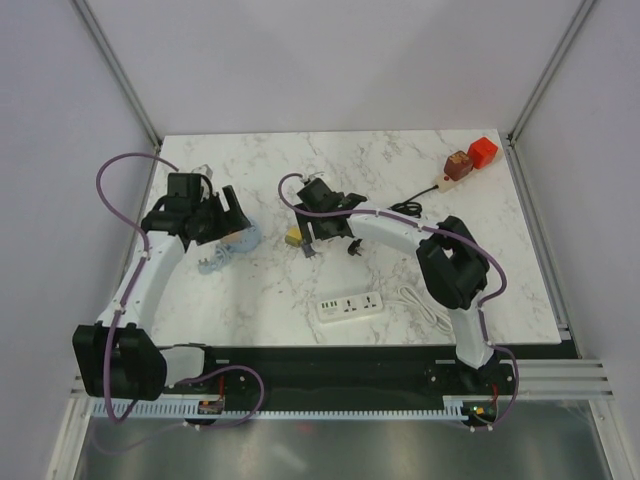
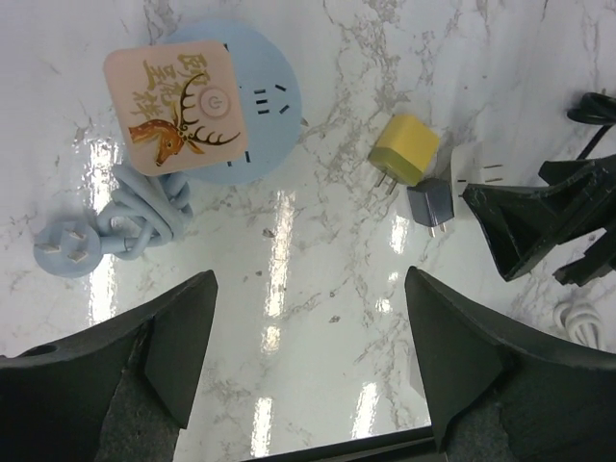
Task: Pull the plug off the socket
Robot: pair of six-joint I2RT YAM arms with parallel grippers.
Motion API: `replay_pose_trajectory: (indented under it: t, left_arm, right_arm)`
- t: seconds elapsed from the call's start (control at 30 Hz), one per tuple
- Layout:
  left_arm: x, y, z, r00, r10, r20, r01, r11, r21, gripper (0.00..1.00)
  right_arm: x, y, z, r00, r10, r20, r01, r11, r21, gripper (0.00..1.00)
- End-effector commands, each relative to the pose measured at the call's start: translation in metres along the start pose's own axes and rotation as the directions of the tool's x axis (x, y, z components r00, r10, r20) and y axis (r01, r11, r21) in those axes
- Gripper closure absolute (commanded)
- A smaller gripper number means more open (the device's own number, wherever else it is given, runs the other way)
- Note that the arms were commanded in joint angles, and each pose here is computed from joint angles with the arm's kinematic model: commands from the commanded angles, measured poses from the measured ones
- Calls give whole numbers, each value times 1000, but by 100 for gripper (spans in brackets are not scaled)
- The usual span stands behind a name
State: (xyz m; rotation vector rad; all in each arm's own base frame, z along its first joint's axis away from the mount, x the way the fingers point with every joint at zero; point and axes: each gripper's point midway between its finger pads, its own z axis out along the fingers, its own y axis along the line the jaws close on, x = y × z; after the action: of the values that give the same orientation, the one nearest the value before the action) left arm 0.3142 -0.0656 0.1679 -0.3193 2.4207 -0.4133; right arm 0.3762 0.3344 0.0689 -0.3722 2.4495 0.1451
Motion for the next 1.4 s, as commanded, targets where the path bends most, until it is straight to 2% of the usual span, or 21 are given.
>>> replay_pose_trajectory:
  t: [0.0,0.07,0.2,0.37,0.47,0.67,0.87,1.03,1.23,1.37]
  left_arm:
    - [-21,11,-4,996,78,42,-75,995,-73,13]
    - [-22,17,1,995,92,29,-89,991,-105,12]
    - [-29,34,6,993,117,27,-110,974,-198,12]
    - [-30,44,19,988,153,-19,-153,960,-236,13]
    - [-32,46,24,989,145,-29,-148,959,-241,13]
    - [-43,46,31,989,147,-7,-144,961,-237,6]
    - [-44,50,42,989,147,-16,-146,958,-247,2]
    - [-43,53,51,989,149,-20,-150,957,-249,1]
    - [-46,54,66,988,151,-32,-155,957,-246,1]
    - [-42,58,80,987,147,-67,-159,955,-250,5]
  right_arm:
    - [-22,3,-26,998,0,62,3,999,-36,9]
    - [-29,5,-36,997,4,79,0,998,-59,2]
    - [-39,19,-56,995,17,94,-2,988,-157,2]
    - [-51,46,-79,993,37,111,2,942,-335,2]
    - [-51,62,-82,993,45,106,5,903,-429,2]
    - [-50,83,-72,995,73,73,-23,846,-532,2]
    - [-50,104,-57,994,106,29,-68,797,-600,2]
    - [-48,113,-40,994,108,9,-79,785,-614,2]
    - [-52,125,-22,993,119,-12,-100,770,-630,2]
    - [-55,130,-16,990,139,-17,-118,761,-639,4]
